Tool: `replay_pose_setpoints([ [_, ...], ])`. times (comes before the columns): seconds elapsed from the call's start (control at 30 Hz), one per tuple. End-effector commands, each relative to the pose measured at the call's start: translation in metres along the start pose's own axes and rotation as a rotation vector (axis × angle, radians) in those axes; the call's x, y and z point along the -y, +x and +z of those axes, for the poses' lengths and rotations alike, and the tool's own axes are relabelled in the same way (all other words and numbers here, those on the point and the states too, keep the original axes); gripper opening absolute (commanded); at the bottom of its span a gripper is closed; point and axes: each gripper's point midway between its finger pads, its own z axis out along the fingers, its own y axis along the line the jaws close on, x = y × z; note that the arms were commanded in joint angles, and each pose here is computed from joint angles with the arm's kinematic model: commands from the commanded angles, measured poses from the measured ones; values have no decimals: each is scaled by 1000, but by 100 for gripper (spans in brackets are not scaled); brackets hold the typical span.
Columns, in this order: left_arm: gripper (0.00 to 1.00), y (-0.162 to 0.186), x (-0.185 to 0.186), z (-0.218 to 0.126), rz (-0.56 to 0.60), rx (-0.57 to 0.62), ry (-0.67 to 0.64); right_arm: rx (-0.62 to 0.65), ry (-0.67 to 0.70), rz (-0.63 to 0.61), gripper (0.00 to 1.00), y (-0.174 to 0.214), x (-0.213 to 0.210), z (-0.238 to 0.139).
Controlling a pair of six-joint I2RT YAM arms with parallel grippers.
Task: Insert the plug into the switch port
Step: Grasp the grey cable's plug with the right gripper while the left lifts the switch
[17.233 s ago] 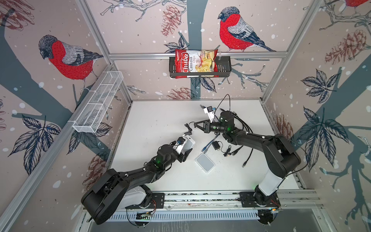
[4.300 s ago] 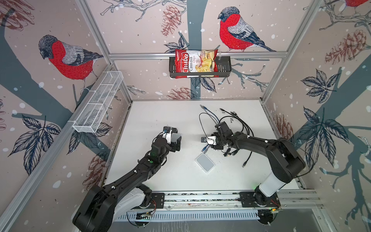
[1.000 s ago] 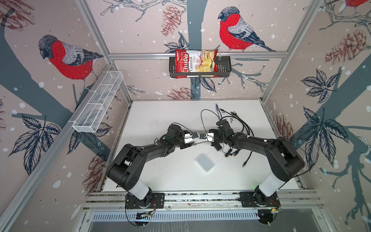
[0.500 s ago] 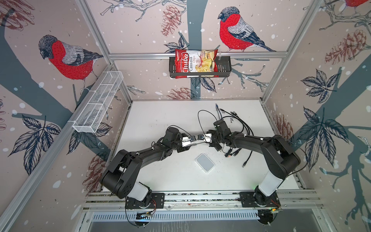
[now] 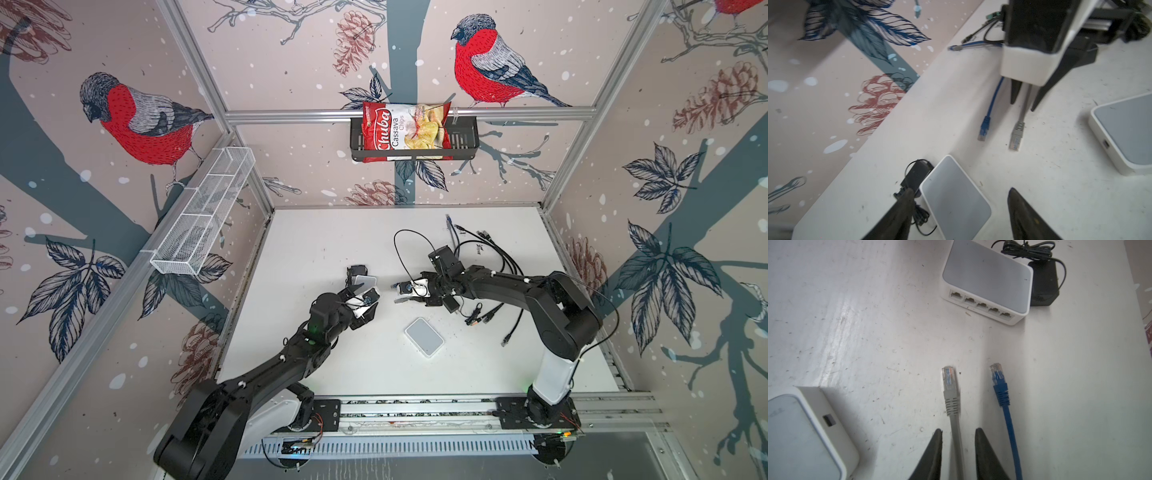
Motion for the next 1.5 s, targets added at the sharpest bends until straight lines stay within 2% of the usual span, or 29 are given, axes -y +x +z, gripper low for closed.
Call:
replay_pose_setpoints([
  [0.0,81,-24,-36,-13,-120,115,-183,-6,-56,17,30,1,-9,5],
  [0.1,89,-35,-43,-18,-177,155,-203,-28,-72,23,31,5,-8,9],
  [0.23,97,-38,-51,-14,-241,123,-209,-54,-113,32,31,10,-12,16],
  [0.63,97,-25,-73,-8,-392,21,-308,-68,-157,31,31,10,-14,28],
  [0.87,97,-13,-73,-2,-477,-54,-293,-89,-180,31,29,15,-14,34],
  [1.0,97,-4,-74,2,-543,-99,-283,-109,-202,34,20,20,-15,36],
  [1.17,97,11,-76,7,-636,-164,-283,-125,-215,34,16,24,-18,36],
  [1.27,97,21,-76,12,-710,-215,-280,-123,-220,34,8,24,-19,36],
  [1.47,97,35,-68,23,-835,-296,-241,-65,-72,89,3,7,9,35],
])
